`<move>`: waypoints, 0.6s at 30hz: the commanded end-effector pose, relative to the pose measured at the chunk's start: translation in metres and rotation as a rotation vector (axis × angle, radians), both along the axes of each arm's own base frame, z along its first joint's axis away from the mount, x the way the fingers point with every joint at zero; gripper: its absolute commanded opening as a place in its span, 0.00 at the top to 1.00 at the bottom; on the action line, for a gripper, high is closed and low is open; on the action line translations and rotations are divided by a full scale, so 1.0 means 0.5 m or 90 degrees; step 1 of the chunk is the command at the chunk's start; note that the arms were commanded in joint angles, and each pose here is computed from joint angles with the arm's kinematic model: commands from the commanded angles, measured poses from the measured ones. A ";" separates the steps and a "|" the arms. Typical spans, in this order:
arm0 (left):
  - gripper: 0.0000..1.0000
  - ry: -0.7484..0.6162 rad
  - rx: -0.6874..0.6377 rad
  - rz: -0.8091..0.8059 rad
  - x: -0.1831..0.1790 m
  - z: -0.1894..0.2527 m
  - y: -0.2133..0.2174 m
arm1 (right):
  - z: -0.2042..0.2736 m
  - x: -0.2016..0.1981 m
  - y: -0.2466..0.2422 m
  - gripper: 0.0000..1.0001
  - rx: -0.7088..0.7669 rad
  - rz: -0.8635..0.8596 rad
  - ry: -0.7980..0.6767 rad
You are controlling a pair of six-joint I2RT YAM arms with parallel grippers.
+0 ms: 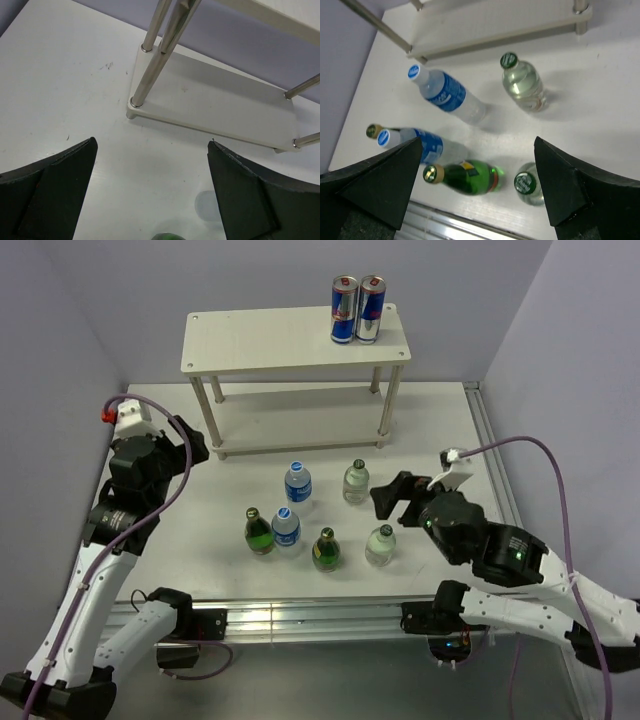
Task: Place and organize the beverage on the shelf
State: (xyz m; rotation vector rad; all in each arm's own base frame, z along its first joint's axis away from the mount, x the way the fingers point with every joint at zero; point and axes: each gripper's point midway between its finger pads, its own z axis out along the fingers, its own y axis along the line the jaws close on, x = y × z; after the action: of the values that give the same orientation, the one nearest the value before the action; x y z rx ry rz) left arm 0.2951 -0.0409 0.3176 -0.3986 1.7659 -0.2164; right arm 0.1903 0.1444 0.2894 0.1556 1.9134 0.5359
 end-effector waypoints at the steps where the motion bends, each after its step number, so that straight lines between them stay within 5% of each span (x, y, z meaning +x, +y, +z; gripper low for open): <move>1: 0.01 -0.022 0.018 0.016 -0.004 0.017 0.015 | -0.041 -0.011 -0.035 0.00 -0.016 -0.092 0.005; 18: 0.01 -0.044 0.010 0.009 -0.025 0.022 0.016 | -0.246 -0.148 0.049 0.00 -0.114 -0.116 0.095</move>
State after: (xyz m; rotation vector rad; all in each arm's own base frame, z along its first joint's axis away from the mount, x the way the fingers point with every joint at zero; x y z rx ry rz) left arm 0.2850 -0.0336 0.3171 -0.3999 1.7414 -0.1946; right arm 0.1049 0.1999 0.1639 0.1236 2.1362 0.2925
